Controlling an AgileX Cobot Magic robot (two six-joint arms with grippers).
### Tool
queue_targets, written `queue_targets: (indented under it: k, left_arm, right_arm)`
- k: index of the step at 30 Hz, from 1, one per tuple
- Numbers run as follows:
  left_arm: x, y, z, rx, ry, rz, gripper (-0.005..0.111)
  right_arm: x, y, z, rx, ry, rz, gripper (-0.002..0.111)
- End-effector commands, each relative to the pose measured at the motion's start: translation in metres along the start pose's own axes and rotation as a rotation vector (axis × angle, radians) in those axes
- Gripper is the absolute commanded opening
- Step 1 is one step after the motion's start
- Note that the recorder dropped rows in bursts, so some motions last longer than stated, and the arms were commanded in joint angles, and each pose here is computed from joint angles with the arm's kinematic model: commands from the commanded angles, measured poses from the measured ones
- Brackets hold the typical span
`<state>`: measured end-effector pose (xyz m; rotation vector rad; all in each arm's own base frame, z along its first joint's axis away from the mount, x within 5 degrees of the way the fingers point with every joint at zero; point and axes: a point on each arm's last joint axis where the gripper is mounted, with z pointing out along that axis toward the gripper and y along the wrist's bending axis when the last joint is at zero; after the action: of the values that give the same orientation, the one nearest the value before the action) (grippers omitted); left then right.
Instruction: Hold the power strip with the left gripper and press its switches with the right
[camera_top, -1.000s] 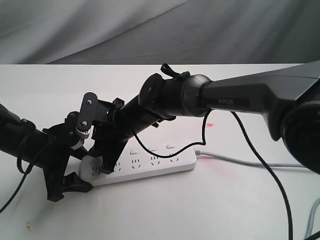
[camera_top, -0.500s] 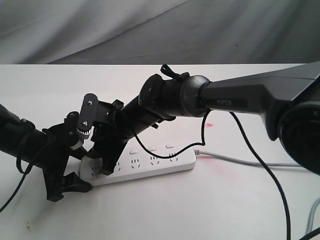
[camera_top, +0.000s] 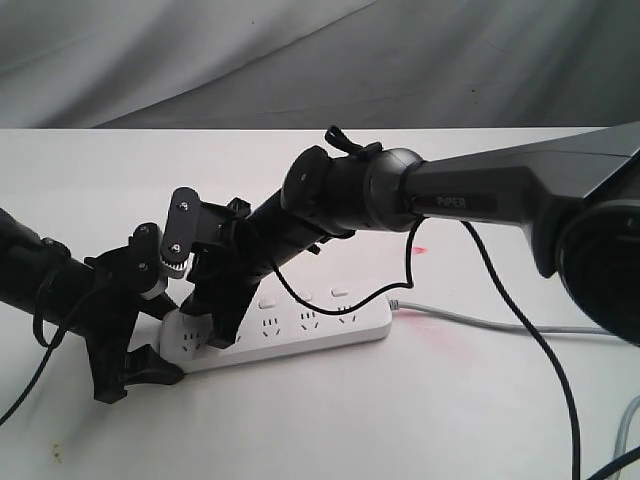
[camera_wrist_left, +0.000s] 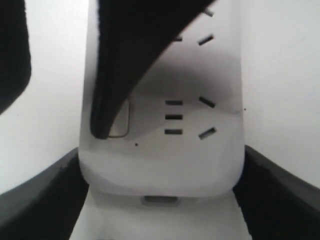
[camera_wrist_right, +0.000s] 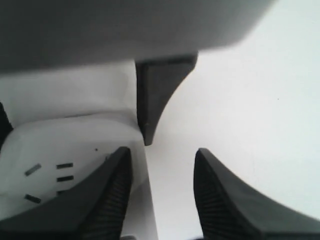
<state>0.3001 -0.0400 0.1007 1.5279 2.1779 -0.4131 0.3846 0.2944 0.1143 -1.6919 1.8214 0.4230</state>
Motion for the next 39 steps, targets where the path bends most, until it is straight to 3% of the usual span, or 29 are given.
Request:
queue_targets:
  k: [1,20,28,39]
  left_arm:
    - [0.002,0.003,0.001,-0.026,0.024,0.019,0.051]
    - [0.002,0.003,0.001,-0.026,0.024,0.019,0.051]
    - [0.002,0.003,0.001,-0.026,0.024,0.019,0.051]
    - [0.002,0.003,0.001,-0.026,0.024,0.019,0.051]
  right_arm:
    - [0.017,0.004,0.011,-0.044,0.047,-0.066,0.039]
    - [0.029,0.010,0.026,-0.087,0.052,-0.032,0.039]
    - [-0.002,-0.006,-0.012,0.001,-0.044,-0.005,0.039]
    - [0.008,-0.021,-0.039,-0.036,-0.057,0.025,0.039]
